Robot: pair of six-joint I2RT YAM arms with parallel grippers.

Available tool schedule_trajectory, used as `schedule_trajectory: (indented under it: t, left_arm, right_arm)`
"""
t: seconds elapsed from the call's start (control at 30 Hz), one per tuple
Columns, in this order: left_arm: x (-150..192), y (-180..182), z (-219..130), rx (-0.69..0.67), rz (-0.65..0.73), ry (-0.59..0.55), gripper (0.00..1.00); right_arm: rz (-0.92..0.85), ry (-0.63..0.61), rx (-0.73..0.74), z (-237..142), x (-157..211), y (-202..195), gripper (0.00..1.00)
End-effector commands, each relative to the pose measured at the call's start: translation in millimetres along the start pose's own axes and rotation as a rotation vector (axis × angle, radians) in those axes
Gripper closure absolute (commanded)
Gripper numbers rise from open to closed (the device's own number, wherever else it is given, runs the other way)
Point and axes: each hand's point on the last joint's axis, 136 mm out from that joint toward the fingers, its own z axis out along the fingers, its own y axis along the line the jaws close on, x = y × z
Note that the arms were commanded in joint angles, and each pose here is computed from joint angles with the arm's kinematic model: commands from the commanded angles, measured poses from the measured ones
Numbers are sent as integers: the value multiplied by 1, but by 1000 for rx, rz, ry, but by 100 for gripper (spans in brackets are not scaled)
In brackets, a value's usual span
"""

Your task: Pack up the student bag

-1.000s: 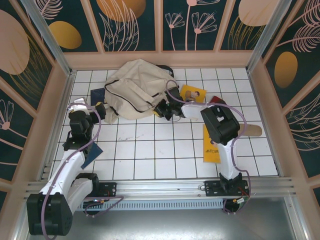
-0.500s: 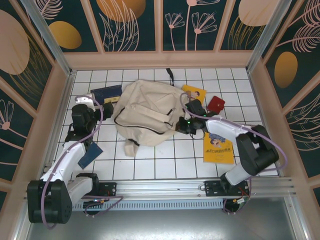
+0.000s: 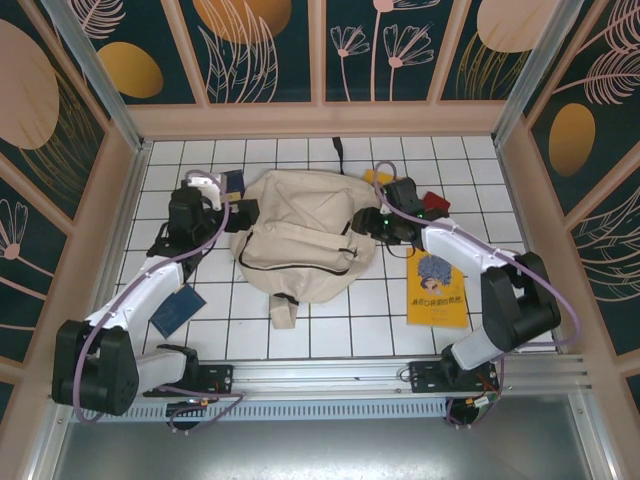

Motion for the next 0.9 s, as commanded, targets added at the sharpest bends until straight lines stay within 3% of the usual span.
schedule_trajectory:
  t: [0.0, 0.3, 0.4, 0.6, 0.7, 0.87]
  left_arm:
    - [6, -42, 9, 91, -283, 53, 5]
    - [62, -155, 27, 237, -297, 277, 19]
    - [78, -171, 31, 231, -293, 325, 27]
    - [112, -188, 44, 237, -273, 421, 32]
    - [127, -195, 49, 231, -240, 472, 35]
    - [138, -202, 51, 218, -208, 501, 44]
  right_arm:
    - [19, -6, 6, 10, -8, 4, 43]
    - [60, 124, -100, 71, -8, 19, 49]
    - [66, 115, -88, 91, -22, 21, 51]
    - [51, 77, -93, 119, -57, 26, 53]
    - [40, 57, -100, 110, -71, 30, 53]
    - [41, 20, -105, 60, -69, 24, 52]
